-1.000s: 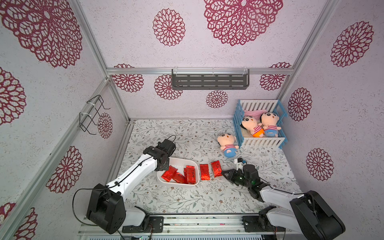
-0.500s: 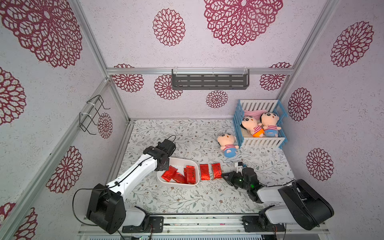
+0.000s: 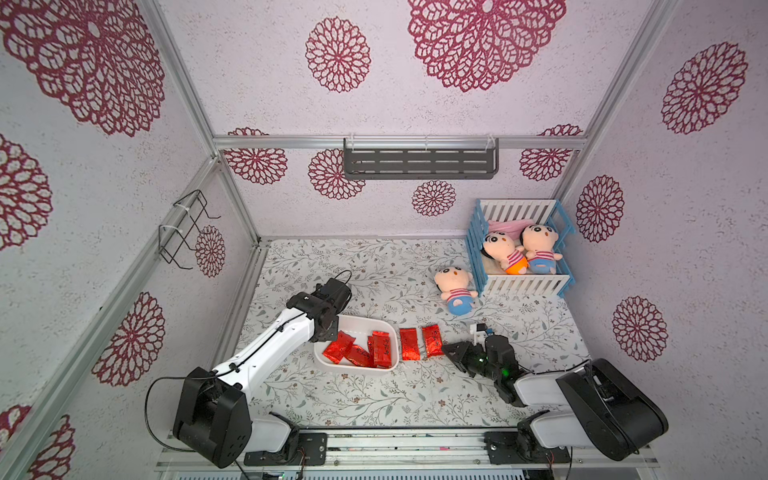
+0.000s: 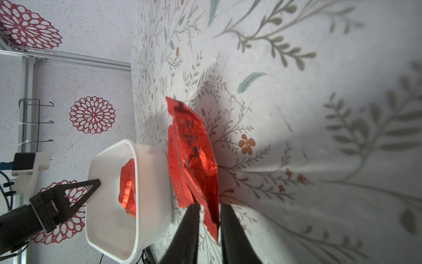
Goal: Take the tea bags out of the storage box
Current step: Place the tea bag at the center of the board.
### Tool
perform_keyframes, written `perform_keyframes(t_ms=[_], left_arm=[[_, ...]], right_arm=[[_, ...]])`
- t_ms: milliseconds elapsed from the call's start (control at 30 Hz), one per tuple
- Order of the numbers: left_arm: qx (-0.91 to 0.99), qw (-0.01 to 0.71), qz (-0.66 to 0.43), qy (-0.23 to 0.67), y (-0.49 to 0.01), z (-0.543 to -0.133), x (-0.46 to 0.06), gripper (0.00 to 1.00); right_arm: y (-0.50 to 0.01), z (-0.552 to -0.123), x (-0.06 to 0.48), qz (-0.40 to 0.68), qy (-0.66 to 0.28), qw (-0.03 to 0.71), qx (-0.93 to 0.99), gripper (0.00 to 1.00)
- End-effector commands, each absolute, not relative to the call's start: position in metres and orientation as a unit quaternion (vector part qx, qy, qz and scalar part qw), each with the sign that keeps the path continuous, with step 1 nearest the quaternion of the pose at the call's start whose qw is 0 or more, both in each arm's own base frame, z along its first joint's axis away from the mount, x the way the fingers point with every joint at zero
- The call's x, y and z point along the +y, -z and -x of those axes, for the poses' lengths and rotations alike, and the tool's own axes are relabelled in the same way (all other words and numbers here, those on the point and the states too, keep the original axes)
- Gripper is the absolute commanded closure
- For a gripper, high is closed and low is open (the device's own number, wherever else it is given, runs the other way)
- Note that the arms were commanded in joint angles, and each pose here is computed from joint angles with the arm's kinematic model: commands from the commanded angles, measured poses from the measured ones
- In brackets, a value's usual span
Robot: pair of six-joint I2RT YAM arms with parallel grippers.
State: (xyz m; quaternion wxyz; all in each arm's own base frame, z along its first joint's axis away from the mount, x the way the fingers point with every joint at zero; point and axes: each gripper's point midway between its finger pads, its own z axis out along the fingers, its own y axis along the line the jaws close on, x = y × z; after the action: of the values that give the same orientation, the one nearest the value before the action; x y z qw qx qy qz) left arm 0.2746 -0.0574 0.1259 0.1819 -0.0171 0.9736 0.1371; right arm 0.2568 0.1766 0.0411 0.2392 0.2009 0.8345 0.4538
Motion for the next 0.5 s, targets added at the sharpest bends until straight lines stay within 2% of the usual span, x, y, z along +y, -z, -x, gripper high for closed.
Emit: perform_keyframes(t_ms=[0,300,467], left_arm=[[0.973,0.178,0.015,-0.149,-0.127,-0.274,-0.053,1.0],[0.973,0.178,0.015,-0.15,-0.127,-0.273,-0.052,1.0],[0.972,0.18,0.016,-0.149,-0.128,-0.273,-0.052,1.0]], right_arm=[[-0.051,-0.26,0.177,-0.194,-0.457,0.254,0.83,0.75],[-0.069,-0.268,0.17,-0.176,-0.426,0.285,0.84,0.63],[-0.086,-0.276,0.164,-0.153,-0.4,0.322,0.844,0.61]])
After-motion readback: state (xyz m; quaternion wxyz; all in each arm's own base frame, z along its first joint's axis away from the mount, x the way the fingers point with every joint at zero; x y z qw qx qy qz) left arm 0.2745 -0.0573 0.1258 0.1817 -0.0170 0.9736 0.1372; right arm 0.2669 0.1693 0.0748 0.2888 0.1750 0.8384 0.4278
